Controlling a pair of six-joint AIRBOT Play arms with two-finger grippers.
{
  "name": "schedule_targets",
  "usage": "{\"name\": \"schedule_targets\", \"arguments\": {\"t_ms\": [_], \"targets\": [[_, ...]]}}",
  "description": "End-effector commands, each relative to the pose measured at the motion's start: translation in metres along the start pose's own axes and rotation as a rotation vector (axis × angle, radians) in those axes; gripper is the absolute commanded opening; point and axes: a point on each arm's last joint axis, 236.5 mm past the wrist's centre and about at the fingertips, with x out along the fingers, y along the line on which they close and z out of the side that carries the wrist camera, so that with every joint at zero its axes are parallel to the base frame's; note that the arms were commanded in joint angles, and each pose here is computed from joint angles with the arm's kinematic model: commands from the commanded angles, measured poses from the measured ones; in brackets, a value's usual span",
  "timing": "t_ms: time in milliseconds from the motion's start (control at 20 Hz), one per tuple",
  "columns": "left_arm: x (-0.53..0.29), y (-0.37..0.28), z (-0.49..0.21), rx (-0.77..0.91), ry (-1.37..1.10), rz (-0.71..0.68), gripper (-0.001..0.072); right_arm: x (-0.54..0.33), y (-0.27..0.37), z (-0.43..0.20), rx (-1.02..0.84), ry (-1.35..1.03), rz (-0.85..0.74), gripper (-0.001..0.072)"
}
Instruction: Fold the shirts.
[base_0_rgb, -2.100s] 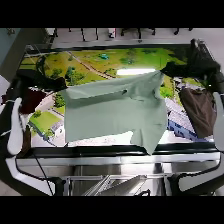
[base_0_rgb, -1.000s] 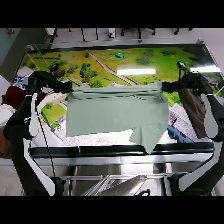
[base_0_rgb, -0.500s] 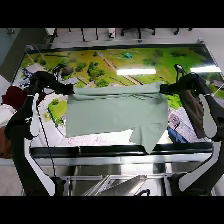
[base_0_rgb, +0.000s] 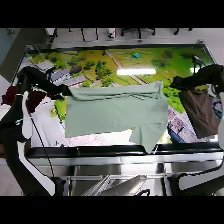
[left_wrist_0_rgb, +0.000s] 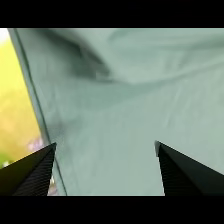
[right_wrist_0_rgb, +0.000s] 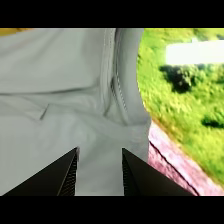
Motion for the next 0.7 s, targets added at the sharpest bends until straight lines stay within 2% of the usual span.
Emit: {"name": "schedule_targets", "arguments": {"t_ms": [0,150,200,250,350,550,650], "targets": [[-0.024,0.011,-0.07,-0.15,0.162,-0.04,0.0707,-0.044,-0.004,-0.07,0.089,0.185,0.036,0.0328],[-0.002,0.019,-0.13,-0.244,0.182,-0.058,0.0707,-0.048,-0.022,-0.139,0.219,0.254,0.04,0.0329],[0.01,0.02,-0.151,-0.254,0.191,-0.062,0.0707,-0.048,-0.026,-0.156,0.263,0.27,0.045,0.0406],[0.023,0.021,-0.169,-0.267,0.197,-0.062,0.0707,-0.048,-0.029,-0.17,0.312,0.279,0.064,0.054],[0.042,0.021,-0.185,-0.28,0.175,-0.078,0.0707,-0.042,-0.027,-0.19,0.374,0.3,0.116,0.053],[0.058,0.027,-0.173,-0.302,0.09,-0.076,0.0706,-0.017,-0.014,-0.23,0.43,0.37,0.186,0.053],[0.057,0.014,-0.154,-0.303,0.017,-0.142,0.0707,-0.003,-0.001,-0.235,0.46,0.335,0.259,0.053]]}}
